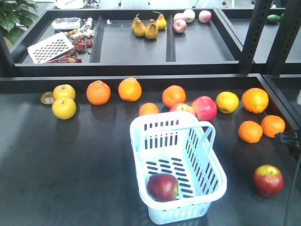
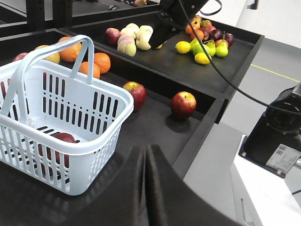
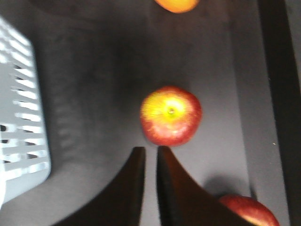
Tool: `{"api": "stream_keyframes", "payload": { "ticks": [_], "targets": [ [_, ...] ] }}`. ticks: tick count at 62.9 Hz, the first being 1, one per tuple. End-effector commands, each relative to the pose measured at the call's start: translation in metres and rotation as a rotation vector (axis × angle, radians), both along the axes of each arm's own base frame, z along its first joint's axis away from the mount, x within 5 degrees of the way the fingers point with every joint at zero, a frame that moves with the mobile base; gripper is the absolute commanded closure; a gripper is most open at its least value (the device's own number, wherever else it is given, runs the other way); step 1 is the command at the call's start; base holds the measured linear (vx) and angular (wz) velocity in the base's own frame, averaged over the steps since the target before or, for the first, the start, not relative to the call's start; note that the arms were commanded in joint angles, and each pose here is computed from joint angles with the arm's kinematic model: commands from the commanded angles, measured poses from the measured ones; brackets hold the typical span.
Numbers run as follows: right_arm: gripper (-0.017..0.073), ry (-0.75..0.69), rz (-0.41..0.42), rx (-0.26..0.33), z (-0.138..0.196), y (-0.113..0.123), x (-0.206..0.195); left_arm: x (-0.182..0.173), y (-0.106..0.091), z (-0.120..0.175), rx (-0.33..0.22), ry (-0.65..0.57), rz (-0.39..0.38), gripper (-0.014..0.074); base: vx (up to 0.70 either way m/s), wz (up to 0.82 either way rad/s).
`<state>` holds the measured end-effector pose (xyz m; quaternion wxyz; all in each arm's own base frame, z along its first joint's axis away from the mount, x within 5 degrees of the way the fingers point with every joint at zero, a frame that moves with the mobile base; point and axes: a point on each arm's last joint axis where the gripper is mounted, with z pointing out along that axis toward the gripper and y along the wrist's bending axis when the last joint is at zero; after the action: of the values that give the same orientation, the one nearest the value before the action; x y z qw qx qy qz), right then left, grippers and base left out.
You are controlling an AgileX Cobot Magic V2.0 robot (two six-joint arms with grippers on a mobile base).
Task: Pick three apples into basket with both arms
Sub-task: 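Return the right gripper to a second red apple and grasp it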
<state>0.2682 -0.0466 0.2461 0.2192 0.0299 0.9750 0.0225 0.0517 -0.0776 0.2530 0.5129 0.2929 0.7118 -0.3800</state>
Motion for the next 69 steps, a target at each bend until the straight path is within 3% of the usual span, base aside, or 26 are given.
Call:
{"api": "stream_keyframes", "payload": {
  "ticks": [1,13,22,37,69],
  "targets": [
    [0.0306,-0.035,0.027,-0.018,0.012,-0.006,0.018,0.003,0.001,0.004,0.043,-0.025,0.019,0.0601,0.0,0.0],
    [-0.0044,0.022,0.015,-0.022,-0.002,-0.014,0.048,0.003,0.001,0.004,0.043,-0.026,0.019,0.0601,0.0,0.0],
    [-0.0164,0.095,-0.001,-0.023,-0.021,-0.02,0.062,0.004,0.002,0.004,0.044,-0.027,0.027,0.0601,0.0,0.0],
    [-0.0141,0.151,-0.009,-0.045,-0.056,-0.026,0.076,0.005,0.003,0.004,0.045,-0.032,0.047,0.0601,0.0,0.0],
    [0.0015,0.35,-0.003,0.009,-0.135,-0.026,0.084,0.007,0.004,0.005,0.045,-0.037,0.068,0.0601,0.0,0.0]
  ]
}}
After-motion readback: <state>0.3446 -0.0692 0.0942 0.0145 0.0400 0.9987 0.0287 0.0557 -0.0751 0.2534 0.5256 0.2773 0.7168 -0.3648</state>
